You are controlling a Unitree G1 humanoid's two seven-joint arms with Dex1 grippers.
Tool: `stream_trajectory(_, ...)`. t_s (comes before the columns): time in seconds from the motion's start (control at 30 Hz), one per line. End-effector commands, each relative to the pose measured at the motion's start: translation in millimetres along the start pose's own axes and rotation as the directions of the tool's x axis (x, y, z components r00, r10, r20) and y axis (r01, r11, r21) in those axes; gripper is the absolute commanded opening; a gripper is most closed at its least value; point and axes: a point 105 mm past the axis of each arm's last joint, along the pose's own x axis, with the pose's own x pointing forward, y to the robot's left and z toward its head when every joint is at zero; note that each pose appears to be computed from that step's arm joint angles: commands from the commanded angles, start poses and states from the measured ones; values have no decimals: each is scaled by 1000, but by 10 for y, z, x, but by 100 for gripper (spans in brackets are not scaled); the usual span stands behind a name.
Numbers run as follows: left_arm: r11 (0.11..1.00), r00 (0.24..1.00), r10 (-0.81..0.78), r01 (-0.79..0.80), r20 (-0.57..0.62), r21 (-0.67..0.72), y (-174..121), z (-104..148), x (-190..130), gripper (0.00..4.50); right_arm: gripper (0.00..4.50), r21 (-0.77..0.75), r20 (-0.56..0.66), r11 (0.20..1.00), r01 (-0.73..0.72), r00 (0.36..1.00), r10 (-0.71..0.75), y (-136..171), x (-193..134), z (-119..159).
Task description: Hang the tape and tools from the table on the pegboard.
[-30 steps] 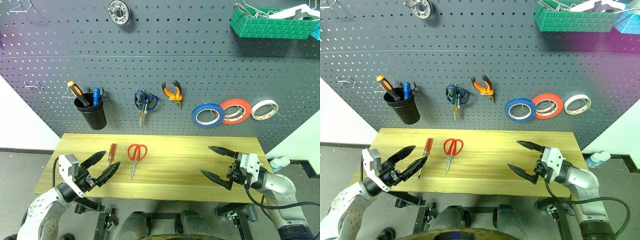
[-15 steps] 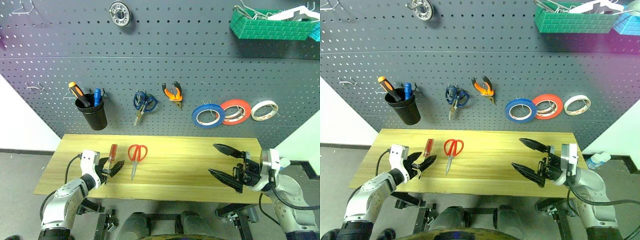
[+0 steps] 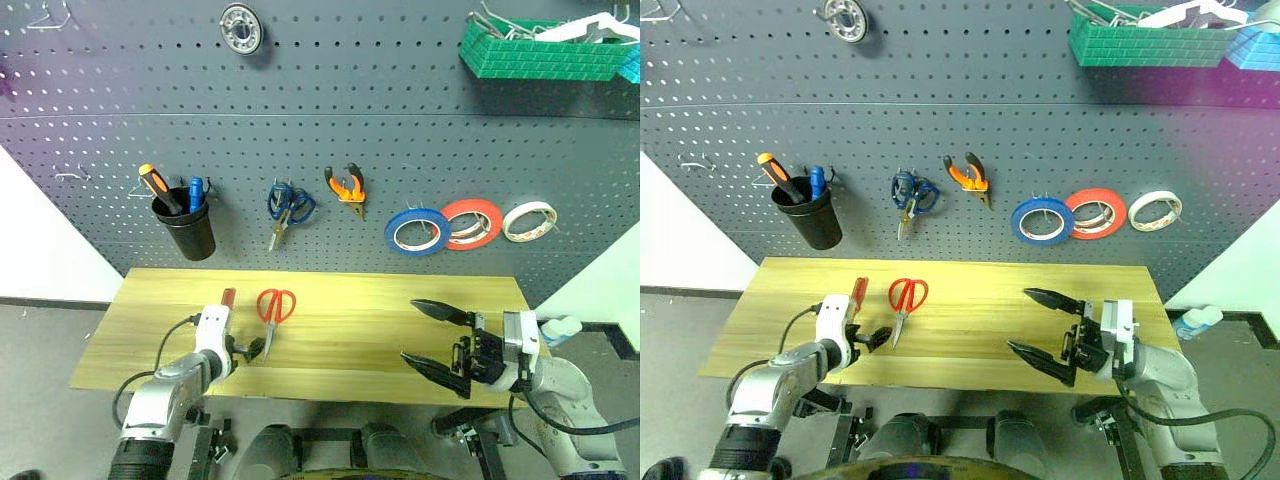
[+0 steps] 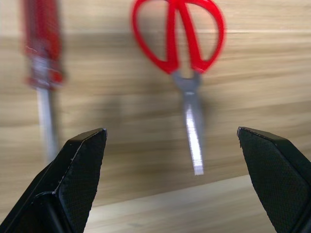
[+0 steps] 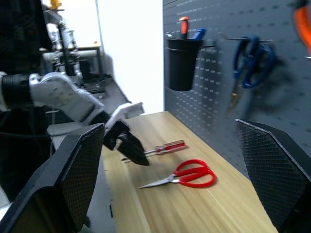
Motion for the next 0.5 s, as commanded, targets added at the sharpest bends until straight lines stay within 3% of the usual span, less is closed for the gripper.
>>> stream_trajectory(0.03,997,1000,15,-15,8,70,-63,228,63,450,447,-78,-9,996,-40,999,40,57,24,55)
stream_trajectory(0.23,1000,1000,6,-5,-30,25,-165,334,181,450,447,-105,-25,993,-44,999,41,136,28,-2)
stream_trajectory(0.5,987,993,112,-107,-43,116,-56,377,197,450,447,-112,-28,993,-29,999,26,159,10,-12)
